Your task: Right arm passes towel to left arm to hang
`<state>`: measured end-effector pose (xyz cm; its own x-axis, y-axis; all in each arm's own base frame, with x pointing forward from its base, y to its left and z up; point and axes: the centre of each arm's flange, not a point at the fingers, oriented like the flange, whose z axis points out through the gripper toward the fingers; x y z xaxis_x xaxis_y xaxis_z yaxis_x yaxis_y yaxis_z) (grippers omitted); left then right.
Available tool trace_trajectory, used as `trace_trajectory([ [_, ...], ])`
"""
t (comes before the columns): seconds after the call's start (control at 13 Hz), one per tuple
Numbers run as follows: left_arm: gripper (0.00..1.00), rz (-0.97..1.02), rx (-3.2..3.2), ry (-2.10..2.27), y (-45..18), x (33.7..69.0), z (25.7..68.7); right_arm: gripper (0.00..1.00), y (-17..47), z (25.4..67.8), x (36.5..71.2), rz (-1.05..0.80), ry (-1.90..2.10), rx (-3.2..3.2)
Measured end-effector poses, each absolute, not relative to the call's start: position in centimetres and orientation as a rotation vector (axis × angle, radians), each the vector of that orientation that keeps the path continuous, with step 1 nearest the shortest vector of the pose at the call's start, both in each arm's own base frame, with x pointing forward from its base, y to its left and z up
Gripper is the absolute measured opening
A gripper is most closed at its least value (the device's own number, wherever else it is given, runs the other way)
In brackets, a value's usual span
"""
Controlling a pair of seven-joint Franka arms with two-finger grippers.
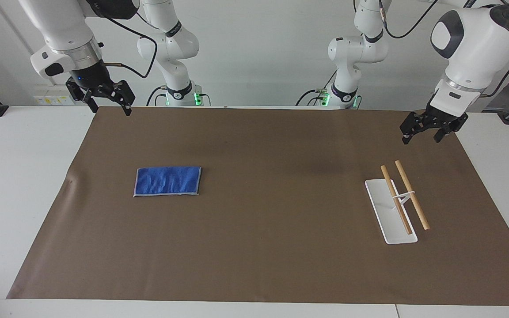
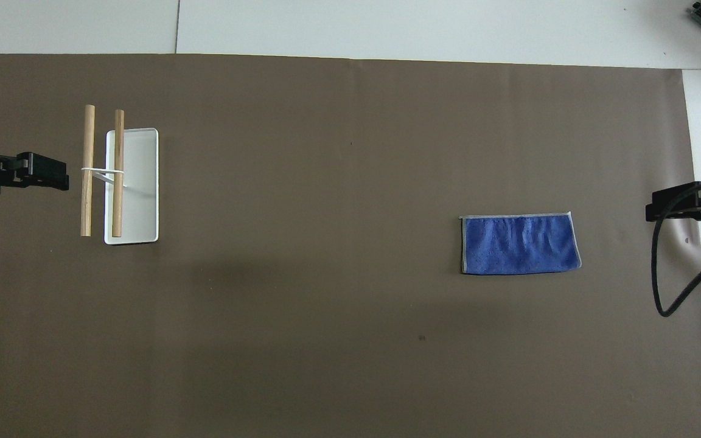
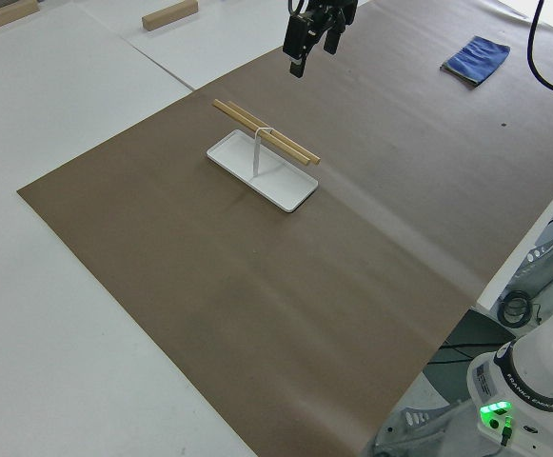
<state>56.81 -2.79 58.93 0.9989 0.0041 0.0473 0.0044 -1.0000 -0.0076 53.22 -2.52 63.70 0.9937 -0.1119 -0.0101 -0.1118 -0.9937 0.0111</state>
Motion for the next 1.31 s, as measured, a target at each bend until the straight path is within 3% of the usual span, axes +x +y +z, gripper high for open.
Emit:
trace_trajectory([
  [1.31, 1.00, -0.074, -3.133, -0.007, -2.79, 56.81, 58.93, 1.00, -2.52, 63.05, 53.05, -0.039, -0.175, 3.126],
])
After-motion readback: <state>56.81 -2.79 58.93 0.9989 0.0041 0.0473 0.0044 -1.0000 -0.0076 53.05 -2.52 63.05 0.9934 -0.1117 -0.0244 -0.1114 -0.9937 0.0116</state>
